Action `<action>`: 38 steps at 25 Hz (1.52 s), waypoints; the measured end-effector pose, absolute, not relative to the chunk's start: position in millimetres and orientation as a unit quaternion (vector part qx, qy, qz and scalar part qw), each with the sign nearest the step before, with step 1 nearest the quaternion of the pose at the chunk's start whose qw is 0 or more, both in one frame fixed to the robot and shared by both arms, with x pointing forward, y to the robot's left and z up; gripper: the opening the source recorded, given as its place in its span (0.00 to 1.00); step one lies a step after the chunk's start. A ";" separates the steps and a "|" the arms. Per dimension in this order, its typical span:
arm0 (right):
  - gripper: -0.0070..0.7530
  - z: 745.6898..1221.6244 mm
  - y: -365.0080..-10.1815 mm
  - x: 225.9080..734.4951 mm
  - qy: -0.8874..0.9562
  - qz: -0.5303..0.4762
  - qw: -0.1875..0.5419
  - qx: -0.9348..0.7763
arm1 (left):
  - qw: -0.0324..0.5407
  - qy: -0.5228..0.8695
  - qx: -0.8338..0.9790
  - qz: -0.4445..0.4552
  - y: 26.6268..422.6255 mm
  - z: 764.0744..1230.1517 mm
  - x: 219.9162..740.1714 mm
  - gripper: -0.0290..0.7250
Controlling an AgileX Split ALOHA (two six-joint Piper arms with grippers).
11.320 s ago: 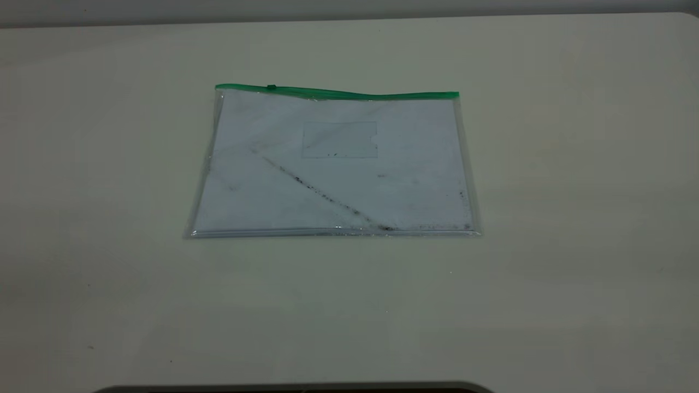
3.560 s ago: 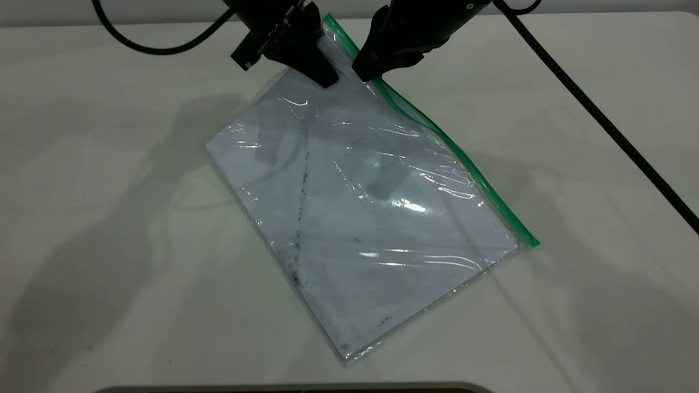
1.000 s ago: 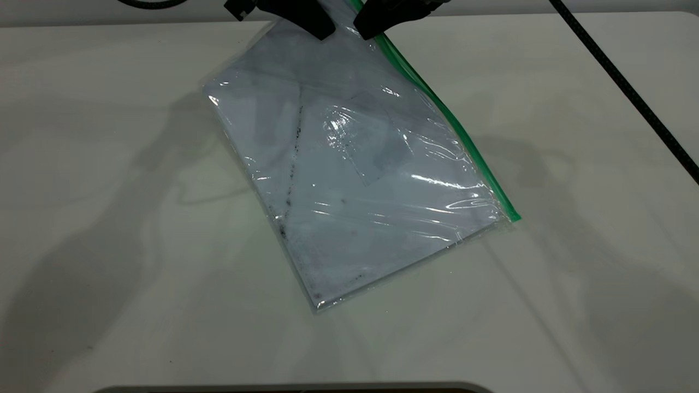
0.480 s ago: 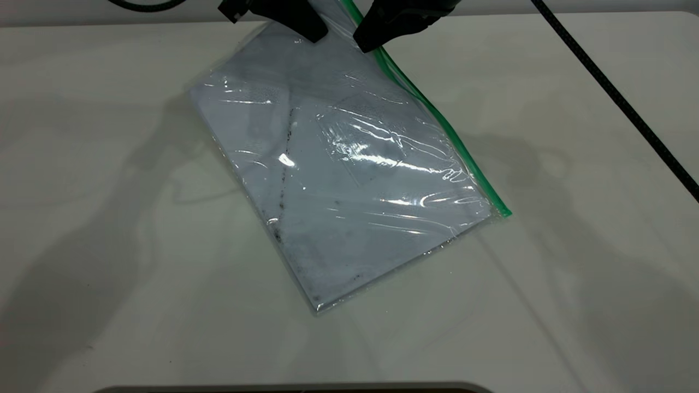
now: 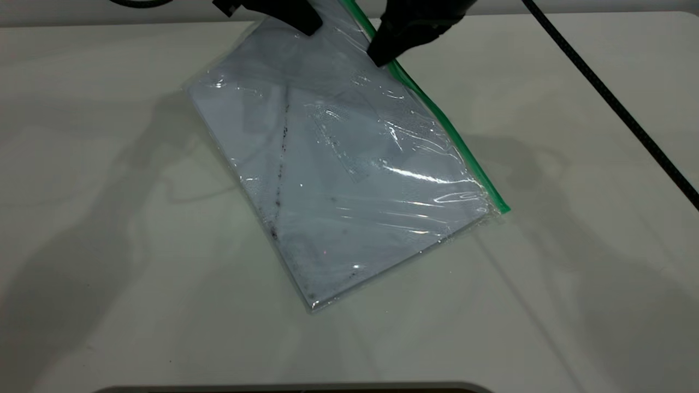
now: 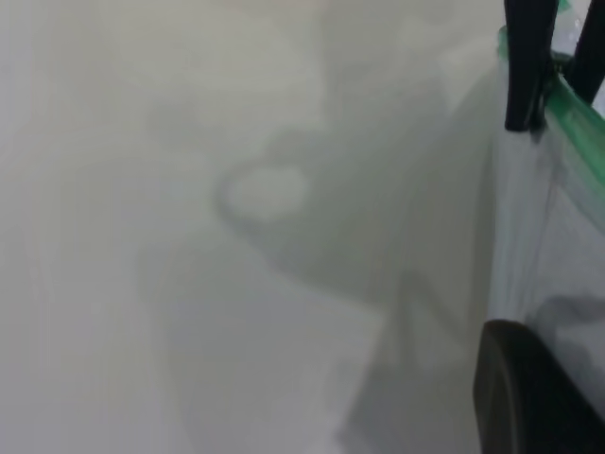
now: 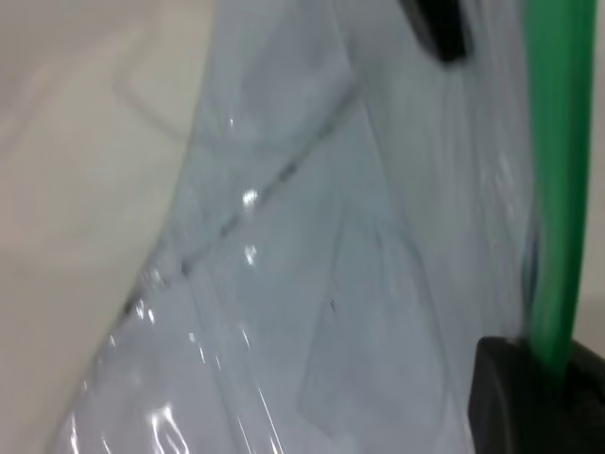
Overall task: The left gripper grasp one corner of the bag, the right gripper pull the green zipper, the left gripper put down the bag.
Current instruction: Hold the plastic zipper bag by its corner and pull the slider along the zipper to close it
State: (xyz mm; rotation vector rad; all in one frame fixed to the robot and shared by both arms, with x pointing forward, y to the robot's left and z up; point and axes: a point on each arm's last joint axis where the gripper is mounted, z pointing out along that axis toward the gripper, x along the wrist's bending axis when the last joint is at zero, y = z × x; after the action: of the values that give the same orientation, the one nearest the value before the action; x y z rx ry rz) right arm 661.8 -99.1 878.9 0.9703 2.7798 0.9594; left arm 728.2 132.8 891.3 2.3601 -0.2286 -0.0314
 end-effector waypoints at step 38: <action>0.06 857.7 -133.7 615.9 0.929 0.033 -0.154 0.334 | 0.375 -0.052 0.925 -0.009 156.7 891.7 735.7 0.11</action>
State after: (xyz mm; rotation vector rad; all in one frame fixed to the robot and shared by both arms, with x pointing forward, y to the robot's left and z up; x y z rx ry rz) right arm 615.9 -133.7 857.7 1.1680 3.2461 0.1166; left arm 735.7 156.7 891.7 2.3681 -0.1338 -0.0228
